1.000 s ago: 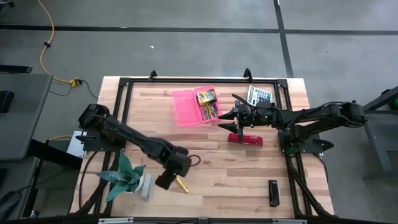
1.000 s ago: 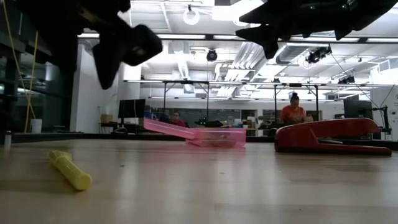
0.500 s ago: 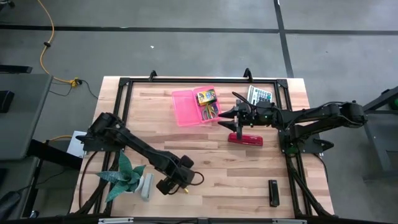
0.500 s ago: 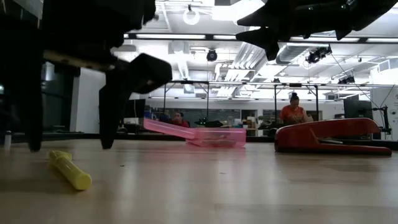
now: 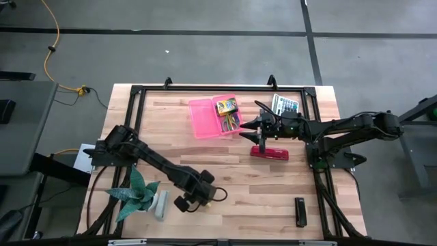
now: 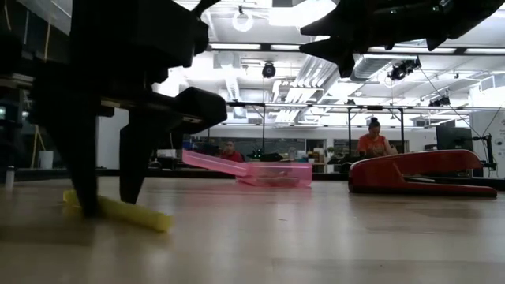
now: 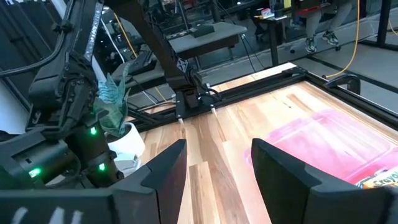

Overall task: Pack school essentials
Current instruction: Put the yellow pen into the pink supply box

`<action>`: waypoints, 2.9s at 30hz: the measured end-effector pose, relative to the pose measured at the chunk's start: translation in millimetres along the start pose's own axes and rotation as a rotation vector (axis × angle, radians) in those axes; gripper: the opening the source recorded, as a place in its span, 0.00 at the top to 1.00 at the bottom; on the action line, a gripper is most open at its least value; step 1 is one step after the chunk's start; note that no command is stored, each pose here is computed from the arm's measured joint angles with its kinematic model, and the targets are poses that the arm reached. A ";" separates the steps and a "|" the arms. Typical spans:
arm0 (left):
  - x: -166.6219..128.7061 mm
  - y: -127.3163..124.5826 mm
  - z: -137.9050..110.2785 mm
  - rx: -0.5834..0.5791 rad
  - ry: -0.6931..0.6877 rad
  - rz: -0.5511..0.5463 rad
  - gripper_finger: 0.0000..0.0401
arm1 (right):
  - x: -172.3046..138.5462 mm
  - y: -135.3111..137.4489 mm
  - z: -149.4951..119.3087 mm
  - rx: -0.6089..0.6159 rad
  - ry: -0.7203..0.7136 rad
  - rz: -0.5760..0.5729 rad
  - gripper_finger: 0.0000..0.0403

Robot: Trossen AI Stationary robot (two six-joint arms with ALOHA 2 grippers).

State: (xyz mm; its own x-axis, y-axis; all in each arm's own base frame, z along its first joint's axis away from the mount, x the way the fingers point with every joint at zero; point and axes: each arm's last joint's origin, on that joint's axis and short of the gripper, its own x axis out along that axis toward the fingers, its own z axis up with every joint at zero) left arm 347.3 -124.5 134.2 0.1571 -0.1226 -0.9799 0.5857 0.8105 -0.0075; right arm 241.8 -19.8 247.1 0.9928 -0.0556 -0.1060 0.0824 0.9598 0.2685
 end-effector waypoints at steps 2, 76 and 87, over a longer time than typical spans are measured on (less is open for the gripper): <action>0.0 2.5 -0.9 -0.011 0.002 0.001 0.82 | 0.0 -0.1 -0.2 0.001 0.003 -0.001 0.57; -144.6 108.9 -122.7 -0.850 -1.399 0.418 0.99 | 71.4 6.2 45.7 0.168 -0.093 0.113 0.64; -144.2 109.2 -123.1 -0.871 -1.397 0.427 0.93 | 71.5 6.8 44.9 0.152 -0.084 0.119 0.93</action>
State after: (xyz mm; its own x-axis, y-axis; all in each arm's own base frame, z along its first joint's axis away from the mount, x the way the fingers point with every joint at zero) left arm 290.7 52.2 250.1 0.9824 0.1833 -0.0355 -0.1832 0.9094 -0.3734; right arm 317.2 -29.6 284.3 0.9996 0.0264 0.0135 -0.0297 0.9086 0.4167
